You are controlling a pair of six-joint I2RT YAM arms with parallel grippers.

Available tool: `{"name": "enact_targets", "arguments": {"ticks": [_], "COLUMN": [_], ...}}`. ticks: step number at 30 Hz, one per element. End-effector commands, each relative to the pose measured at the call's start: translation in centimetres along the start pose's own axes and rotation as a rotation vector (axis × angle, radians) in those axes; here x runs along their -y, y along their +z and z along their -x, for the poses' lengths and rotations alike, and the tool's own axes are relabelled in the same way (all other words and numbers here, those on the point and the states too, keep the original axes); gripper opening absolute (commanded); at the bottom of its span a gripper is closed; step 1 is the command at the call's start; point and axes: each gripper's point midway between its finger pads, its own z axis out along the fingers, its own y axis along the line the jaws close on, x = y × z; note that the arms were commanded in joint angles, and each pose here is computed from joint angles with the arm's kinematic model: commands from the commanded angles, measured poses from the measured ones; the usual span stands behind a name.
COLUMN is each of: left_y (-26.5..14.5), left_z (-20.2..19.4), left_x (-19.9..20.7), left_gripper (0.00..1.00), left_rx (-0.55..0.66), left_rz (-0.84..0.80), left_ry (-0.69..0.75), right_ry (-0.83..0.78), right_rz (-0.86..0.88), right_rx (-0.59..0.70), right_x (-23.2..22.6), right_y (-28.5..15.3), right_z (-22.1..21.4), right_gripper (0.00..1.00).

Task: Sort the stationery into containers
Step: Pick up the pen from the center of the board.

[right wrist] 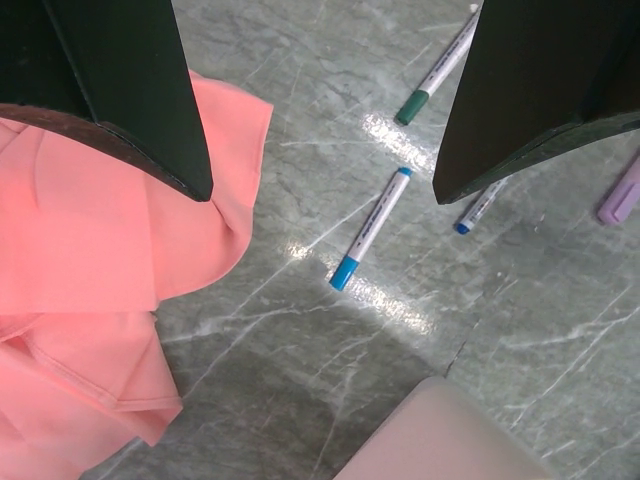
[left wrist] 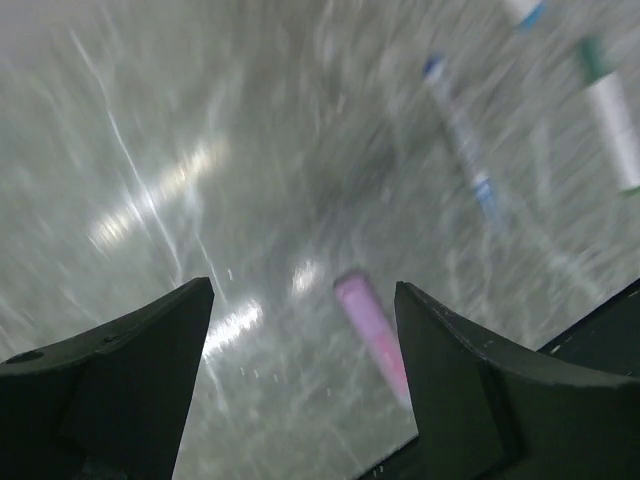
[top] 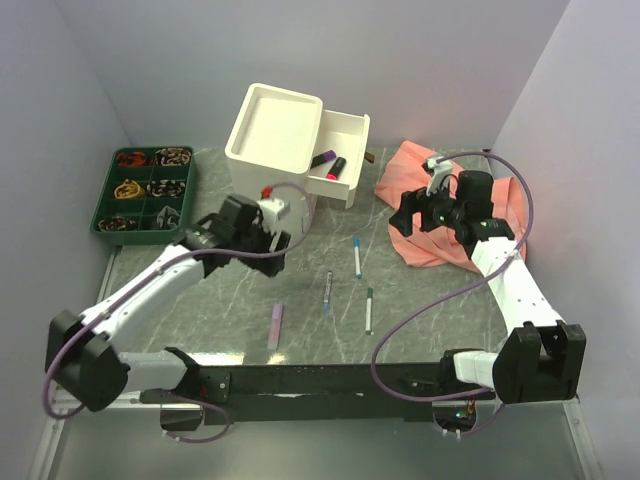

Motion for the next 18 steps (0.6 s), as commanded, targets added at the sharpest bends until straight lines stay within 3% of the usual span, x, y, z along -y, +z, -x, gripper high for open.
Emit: {"name": "enact_targets", "arguments": {"ticks": [1, 9, 18], "left_y": [1.1, 4.4, 5.9], "left_z": [-5.7, -9.2, -11.1], "left_x": [0.0, 1.6, 4.5], "left_gripper": [0.77, 0.74, 0.68], "left_rx": [-0.163, -0.341, -0.411], "left_rz": [0.02, -0.039, -0.104], "left_ry": [-0.146, -0.189, -0.17], "right_ry": [0.013, 0.024, 0.032], "right_rz": [0.013, 0.021, 0.03], "right_rx": [0.04, 0.033, 0.024], "right_x": [-0.1, -0.5, -0.9], "right_y": [0.1, -0.3, -0.3], "right_z": [1.3, 0.6, -0.6], "right_gripper": [1.0, 1.0, 1.0]}}
